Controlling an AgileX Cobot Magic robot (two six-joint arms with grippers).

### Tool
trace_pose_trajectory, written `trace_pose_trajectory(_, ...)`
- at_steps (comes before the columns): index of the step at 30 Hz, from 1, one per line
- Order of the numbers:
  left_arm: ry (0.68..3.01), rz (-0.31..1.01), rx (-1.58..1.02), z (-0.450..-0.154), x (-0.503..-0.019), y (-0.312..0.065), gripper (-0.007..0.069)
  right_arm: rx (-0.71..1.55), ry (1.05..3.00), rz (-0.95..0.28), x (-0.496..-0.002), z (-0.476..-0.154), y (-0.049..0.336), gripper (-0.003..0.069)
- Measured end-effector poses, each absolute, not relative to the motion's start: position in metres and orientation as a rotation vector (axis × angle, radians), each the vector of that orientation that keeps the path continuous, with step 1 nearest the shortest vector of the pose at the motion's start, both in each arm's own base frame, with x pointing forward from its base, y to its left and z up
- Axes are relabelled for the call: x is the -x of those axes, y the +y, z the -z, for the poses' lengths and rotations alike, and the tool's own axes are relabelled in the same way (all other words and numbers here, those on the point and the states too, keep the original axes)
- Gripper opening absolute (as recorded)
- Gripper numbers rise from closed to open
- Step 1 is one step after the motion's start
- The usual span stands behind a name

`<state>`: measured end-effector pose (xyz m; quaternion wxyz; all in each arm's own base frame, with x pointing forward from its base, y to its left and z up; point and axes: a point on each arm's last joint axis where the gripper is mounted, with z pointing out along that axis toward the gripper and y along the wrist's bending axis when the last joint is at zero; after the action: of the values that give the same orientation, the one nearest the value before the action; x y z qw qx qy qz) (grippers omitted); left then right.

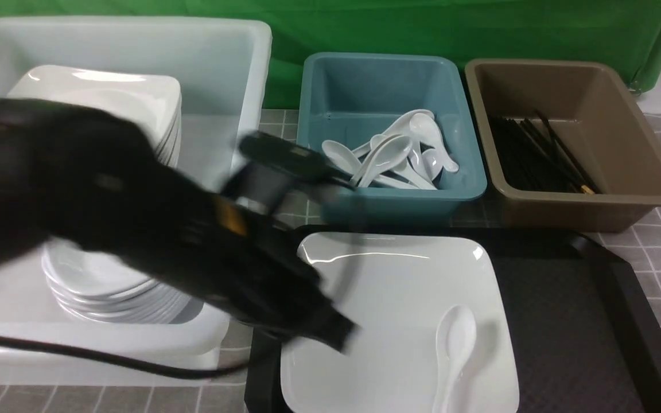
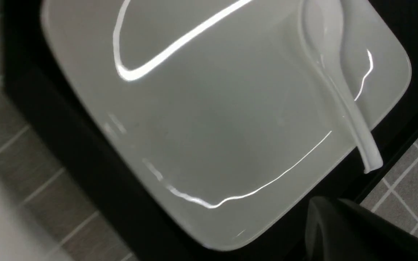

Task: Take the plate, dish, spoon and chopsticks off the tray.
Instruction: Use the left arm to grab a soup spoon from the plate

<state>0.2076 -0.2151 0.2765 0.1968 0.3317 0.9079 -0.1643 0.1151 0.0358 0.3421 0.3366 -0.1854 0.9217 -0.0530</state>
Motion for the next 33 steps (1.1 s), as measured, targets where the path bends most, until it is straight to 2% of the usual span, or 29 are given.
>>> trace_pose_trajectory(5, 2.622, 0.371, -1.033, -0.246, -0.204, -0.286, 0.0022, 0.493, 2.342, 0.12, -0.107, -0.347, 0.031, 0.0108)
trace_pose_trajectory(7, 2.666, 0.336, -1.072, -0.228, -0.207, -0.309, 0.0078, 0.507, 2.331, 0.124, -0.105, -0.348, 0.03, 0.0112)
trace_pose_trajectory(13, 2.724, 0.284, -1.08, -0.2, -0.221, -0.329, 0.0293, 0.53, 2.346, 0.099, -0.103, -0.343, 0.032, 0.0125)
trace_pose_trajectory(17, 2.731, 0.326, -1.055, -0.19, -0.224, -0.337, 0.0444, 0.549, 2.343, 0.083, -0.102, -0.343, 0.033, 0.013)
trace_pose_trajectory(21, 2.714, 0.318, -1.081, -0.18, -0.227, -0.34, 0.0503, 0.565, 2.337, 0.078, -0.102, -0.343, 0.034, 0.0138)
trace_pose_trajectory(23, 2.725, 0.298, -1.089, -0.172, -0.228, -0.341, 0.0498, 0.567, 2.332, 0.075, -0.102, -0.344, 0.034, 0.0142)
trace_pose_trajectory(27, 2.71, 0.281, -1.098, -0.166, -0.231, -0.342, 0.0408, 0.567, 2.318, 0.068, -0.103, -0.344, 0.035, 0.0144)
trace_pose_trajectory(31, 2.701, 0.283, -1.097, -0.166, -0.232, -0.342, 0.0172, 0.569, 2.308, 0.064, -0.104, -0.345, 0.035, 0.0144)
trace_pose_trajectory(33, 2.706, 0.29, -1.09, -0.166, -0.232, -0.342, 0.0099, 0.569, 2.308, 0.064, -0.104, -0.345, 0.035, 0.0144)
